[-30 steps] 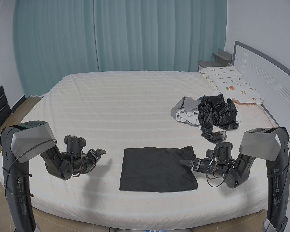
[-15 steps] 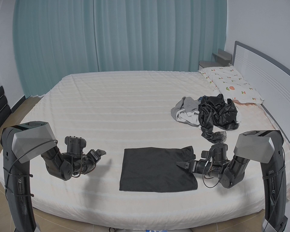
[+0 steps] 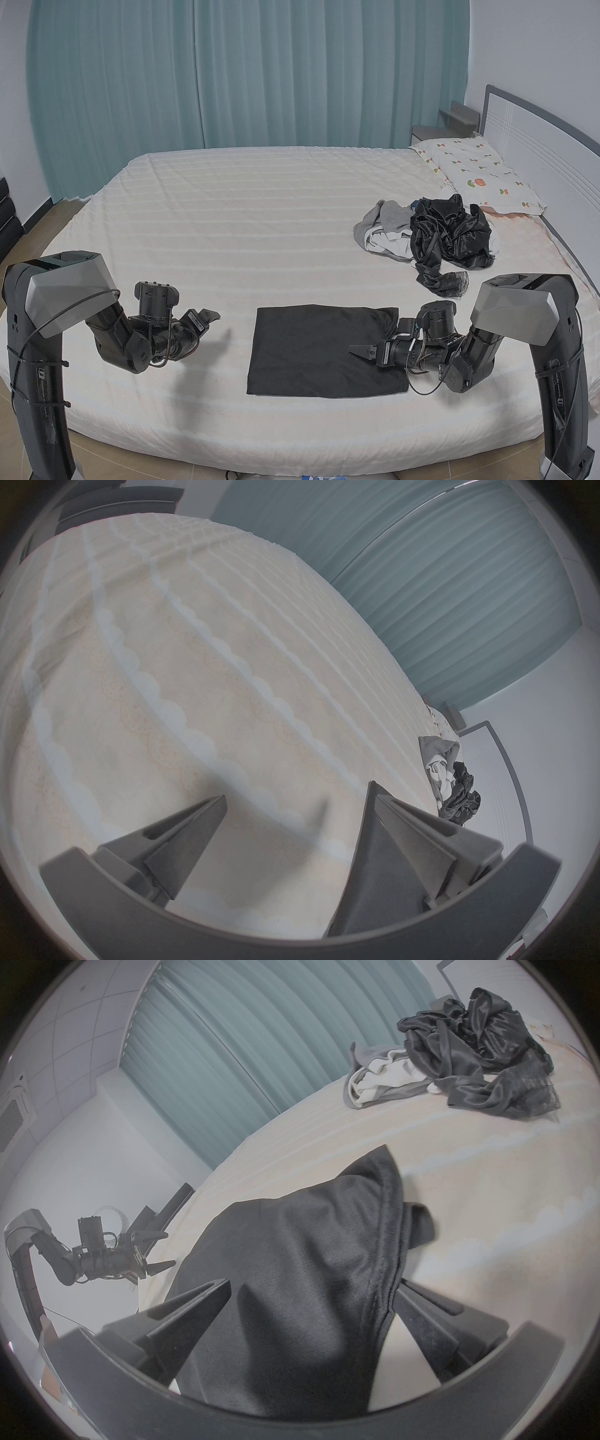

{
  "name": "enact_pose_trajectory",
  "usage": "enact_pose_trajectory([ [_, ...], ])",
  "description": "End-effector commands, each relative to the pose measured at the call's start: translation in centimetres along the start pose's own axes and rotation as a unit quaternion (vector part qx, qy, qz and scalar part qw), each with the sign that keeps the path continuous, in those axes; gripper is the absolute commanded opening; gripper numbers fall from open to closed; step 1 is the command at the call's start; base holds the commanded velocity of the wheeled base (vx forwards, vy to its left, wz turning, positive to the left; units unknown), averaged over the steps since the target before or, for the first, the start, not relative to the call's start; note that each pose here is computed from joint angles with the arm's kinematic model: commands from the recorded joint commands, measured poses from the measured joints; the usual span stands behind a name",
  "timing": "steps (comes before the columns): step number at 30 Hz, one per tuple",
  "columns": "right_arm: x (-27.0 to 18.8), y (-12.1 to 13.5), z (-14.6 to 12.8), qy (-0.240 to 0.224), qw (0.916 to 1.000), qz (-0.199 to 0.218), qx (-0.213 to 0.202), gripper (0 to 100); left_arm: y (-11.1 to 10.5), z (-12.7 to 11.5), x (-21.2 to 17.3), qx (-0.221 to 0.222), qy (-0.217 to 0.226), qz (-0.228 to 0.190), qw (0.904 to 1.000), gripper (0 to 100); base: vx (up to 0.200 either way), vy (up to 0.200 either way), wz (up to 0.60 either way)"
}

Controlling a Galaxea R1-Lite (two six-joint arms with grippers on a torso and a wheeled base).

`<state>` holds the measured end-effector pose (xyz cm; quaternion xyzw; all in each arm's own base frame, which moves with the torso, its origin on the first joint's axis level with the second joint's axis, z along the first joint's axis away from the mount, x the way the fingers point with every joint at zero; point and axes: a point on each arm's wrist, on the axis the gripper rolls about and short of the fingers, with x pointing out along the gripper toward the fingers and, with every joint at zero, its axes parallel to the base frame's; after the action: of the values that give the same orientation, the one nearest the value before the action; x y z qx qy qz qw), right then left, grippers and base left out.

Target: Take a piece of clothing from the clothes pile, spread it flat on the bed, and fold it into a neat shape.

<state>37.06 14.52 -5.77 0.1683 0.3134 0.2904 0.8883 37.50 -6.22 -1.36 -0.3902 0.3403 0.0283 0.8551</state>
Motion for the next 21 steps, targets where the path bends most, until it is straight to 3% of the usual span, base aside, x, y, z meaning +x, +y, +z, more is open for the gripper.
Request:
enact_pose_trajectory([
  [1, -0.4, 0.2, 0.3, -0.003, 1.0000, 0.002, 0.001, 0, 0.0, -0.1, 0.1, 0.000, 0.001, 0.000, 1.0000, 100, 0.000, 0.000, 0.00],
  [17, -3.4, 0.1, 1.3, -0.022, 0.9981, 0.010, 0.057, 0, 0.0, -0.1, 0.1, 0.000, 0.001, 0.000, 1.0000, 100, 0.000, 0.000, 0.00],
  [21, -3.9, -0.1, 1.7, -0.027, 0.9979, 0.007, 0.058, 0, 0.0, -0.1, 0.1, 0.000, 0.001, 0.000, 1.0000, 100, -0.200, 0.000, 0.00],
])
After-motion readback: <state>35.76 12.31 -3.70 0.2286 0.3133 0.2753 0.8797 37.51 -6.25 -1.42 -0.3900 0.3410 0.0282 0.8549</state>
